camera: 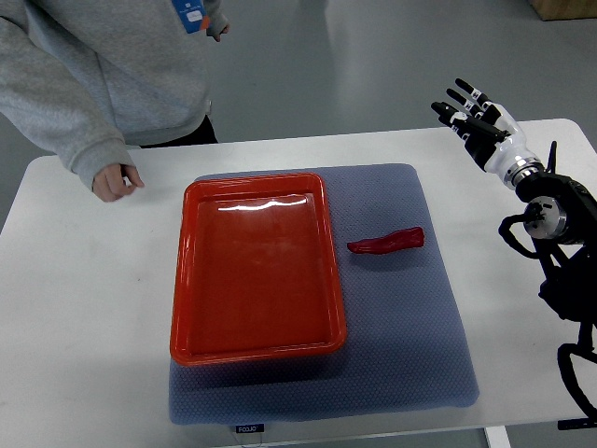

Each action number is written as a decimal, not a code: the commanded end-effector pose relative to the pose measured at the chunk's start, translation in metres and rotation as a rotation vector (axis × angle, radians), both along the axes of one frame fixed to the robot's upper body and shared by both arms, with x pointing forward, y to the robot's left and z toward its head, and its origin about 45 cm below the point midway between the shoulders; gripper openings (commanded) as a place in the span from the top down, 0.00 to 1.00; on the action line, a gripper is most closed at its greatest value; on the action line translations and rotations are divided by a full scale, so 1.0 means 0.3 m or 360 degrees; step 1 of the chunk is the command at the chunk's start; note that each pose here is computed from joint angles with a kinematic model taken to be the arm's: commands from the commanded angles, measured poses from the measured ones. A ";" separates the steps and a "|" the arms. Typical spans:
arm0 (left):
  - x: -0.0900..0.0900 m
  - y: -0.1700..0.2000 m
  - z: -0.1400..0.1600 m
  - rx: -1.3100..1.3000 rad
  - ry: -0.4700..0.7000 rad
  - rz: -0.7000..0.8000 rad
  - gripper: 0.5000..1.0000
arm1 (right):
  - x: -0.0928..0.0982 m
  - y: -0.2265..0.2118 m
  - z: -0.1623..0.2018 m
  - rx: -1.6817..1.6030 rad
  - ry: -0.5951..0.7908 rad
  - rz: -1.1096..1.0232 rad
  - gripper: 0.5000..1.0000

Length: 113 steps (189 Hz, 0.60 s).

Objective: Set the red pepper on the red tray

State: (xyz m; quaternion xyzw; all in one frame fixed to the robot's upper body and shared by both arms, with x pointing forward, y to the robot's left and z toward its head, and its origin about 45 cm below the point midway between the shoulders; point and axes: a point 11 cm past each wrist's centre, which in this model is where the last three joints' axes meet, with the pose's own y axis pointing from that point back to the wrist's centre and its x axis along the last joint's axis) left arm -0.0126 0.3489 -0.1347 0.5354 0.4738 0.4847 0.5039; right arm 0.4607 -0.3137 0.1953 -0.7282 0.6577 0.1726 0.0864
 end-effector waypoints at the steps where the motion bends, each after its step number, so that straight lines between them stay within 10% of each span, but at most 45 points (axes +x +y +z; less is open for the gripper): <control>1: 0.001 0.000 0.000 0.0000 -0.0004 0.0001 0.00 | 0.000 0.002 -0.001 -0.0002 0.0001 0.0003 0.17; 113: -0.001 -0.004 -0.001 -0.0008 -0.0006 -0.0001 0.00 | 0.002 0.006 0.003 -0.0005 -0.0001 0.0011 0.17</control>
